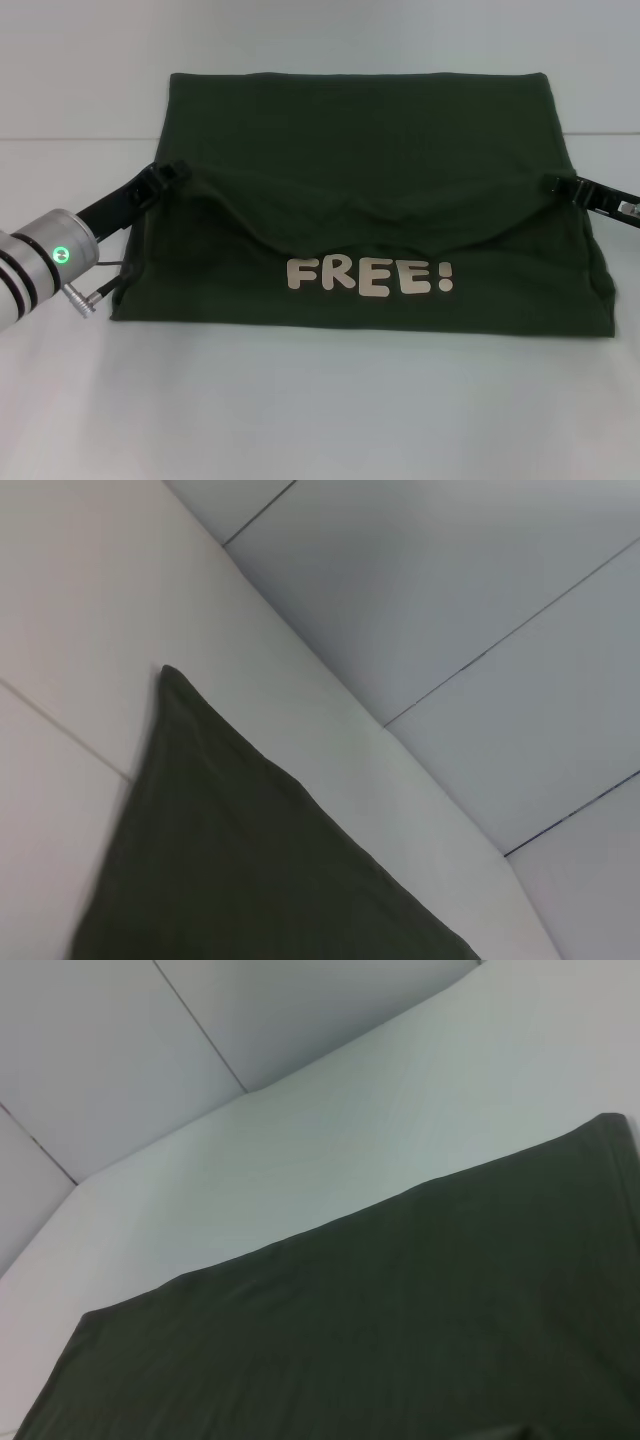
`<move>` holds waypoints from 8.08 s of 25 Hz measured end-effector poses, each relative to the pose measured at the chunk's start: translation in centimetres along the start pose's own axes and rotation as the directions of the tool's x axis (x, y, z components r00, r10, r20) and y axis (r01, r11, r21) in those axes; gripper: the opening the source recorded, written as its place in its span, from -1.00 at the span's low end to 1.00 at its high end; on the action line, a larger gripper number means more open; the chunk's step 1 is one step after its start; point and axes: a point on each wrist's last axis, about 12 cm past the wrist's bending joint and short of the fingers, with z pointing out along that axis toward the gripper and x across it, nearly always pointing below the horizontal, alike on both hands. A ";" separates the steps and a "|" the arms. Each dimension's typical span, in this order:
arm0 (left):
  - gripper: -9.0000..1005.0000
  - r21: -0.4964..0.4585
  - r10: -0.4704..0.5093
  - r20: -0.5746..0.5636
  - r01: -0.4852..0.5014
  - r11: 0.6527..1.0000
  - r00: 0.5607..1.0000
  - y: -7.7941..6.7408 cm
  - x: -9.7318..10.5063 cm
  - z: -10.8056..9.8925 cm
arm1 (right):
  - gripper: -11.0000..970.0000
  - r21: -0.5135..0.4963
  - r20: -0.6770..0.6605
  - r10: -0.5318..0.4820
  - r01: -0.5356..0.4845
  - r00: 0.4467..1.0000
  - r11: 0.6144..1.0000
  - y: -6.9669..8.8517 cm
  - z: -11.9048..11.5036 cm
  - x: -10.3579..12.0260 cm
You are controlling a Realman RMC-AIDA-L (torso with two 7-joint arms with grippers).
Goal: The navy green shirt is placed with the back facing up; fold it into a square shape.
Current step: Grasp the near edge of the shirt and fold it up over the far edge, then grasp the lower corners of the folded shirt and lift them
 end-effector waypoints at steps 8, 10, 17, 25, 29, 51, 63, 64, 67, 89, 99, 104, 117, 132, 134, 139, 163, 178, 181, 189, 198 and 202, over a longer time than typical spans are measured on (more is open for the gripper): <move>-0.37 -0.023 -0.045 0.078 0.047 0.999 0.996 1.3 -0.8 -1.4 | -0.11 -0.030 0.014 0.007 -0.007 1.000 1.000 -0.3 -0.7 0.2; -0.24 -0.022 -0.041 0.079 0.043 0.999 0.996 1.5 -1.0 -1.7 | -0.01 -0.049 0.037 0.028 -0.026 0.999 0.998 -0.5 -1.3 0.1; 0.32 0.068 -0.015 -0.135 0.024 0.997 0.991 1.6 -2.6 -5.0 | 0.31 -0.180 0.021 0.009 -0.006 1.000 0.984 -0.8 -3.7 0.5; 0.32 -0.009 0.102 -0.439 -0.118 0.993 0.893 1.5 -4.2 -6.5 | 0.85 -0.442 -0.070 -0.192 0.142 0.979 0.886 0.6 -6.7 3.0; 0.33 -0.036 0.121 -0.440 -0.152 0.988 0.890 1.6 -4.7 -6.3 | 0.92 -0.576 -0.064 -0.352 0.254 0.934 0.777 1.7 -7.9 4.8; 0.33 -0.091 0.166 -0.445 -0.229 0.969 0.880 2.5 -3.9 -5.6 | 0.91 -0.640 -0.039 -0.439 0.315 0.898 0.701 2.9 -7.5 6.2; 0.33 -0.058 0.178 -0.489 -0.235 0.970 0.854 1.9 -2.8 -5.0 | 0.91 -0.641 -0.036 -0.439 0.317 0.898 0.699 3.1 -7.4 6.3; 0.33 -0.051 0.179 -0.493 -0.234 0.971 0.851 1.8 -2.8 -4.9 | 0.91 -0.641 -0.036 -0.439 0.316 0.898 0.699 3.1 -7.4 6.3; 0.32 -0.035 0.191 -0.506 -0.241 0.970 0.841 1.5 -2.6 -4.6 | 0.91 -0.642 -0.037 -0.437 0.314 0.899 0.700 3.1 -7.4 6.4; -0.65 -0.053 0.236 -0.527 -0.309 0.950 0.816 1.6 -2.6 -4.3 | 0.90 -0.632 -0.068 -0.412 0.280 0.909 0.723 2.7 -7.8 5.8; -0.91 -0.046 0.252 -0.530 -0.324 0.945 0.810 1.5 -2.9 -4.2 | 0.89 -0.312 -0.368 -0.189 0.071 0.910 0.947 1.5 -10.2 -4.0; -0.91 -0.046 0.255 -0.527 -0.326 0.944 0.811 1.5 -3.1 -4.3 | 0.89 -0.002 -0.545 -0.013 0.014 0.838 1.000 1.2 -10.4 -7.5; -0.91 -0.047 0.257 -0.523 -0.329 0.943 0.812 1.4 -3.3 -4.3 | 0.89 0.102 -0.588 0.019 0.051 0.808 0.994 0.0 -6.3 -5.3; -0.91 -0.044 0.258 -0.519 -0.327 0.944 0.815 1.3 -3.5 -4.2 | 0.79 0.062 -0.613 -0.047 0.107 0.788 0.992 1.9 -2.7 -3.7; -0.91 -0.043 0.258 -0.518 -0.326 0.944 0.815 1.3 -3.5 -4.2 | 0.78 0.063 -0.614 -0.046 0.108 0.788 0.992 1.8 -2.8 -3.7; -0.91 -0.041 0.259 -0.518 -0.326 0.945 0.816 1.2 -3.5 -4.1 | 0.75 0.075 -0.614 -0.036 0.104 0.788 0.992 1.3 -3.2 -3.6; -0.91 -0.039 0.262 -0.515 -0.328 0.944 0.816 1.1 -3.6 -4.0 | 0.60 0.058 -0.611 -0.057 0.116 0.789 0.992 1.9 -2.6 -3.2; -0.91 -0.042 0.264 -0.509 -0.330 0.943 0.819 1.0 -3.9 -4.0 | -0.53 0.060 -0.623 -0.066 0.132 0.780 0.989 1.9 -2.5 -3.2; -0.91 -0.042 0.265 -0.508 -0.330 0.943 0.819 1.0 -3.9 -4.0 | -0.81 0.063 -0.621 -0.065 0.133 0.781 0.989 1.8 -2.6 -3.3; -0.91 -0.017 0.247 -0.512 -0.297 0.955 0.823 1.0 -4.3 -5.2 | -0.92 0.036 -0.643 -0.087 0.144 0.761 0.989 1.5 -3.4 -3.8; -0.91 0.092 0.177 -0.657 -0.154 0.984 0.733 0.8 -3.5 -9.8 | -0.92 -0.164 -0.774 -0.189 0.097 0.604 0.982 1.3 -7.4 -2.5; -0.91 0.103 0.130 -0.762 -0.078 0.992 0.634 0.9 -2.1 -11.9 | -0.92 -0.267 -0.810 -0.263 0.068 0.525 0.961 1.2 -8.9 -0.7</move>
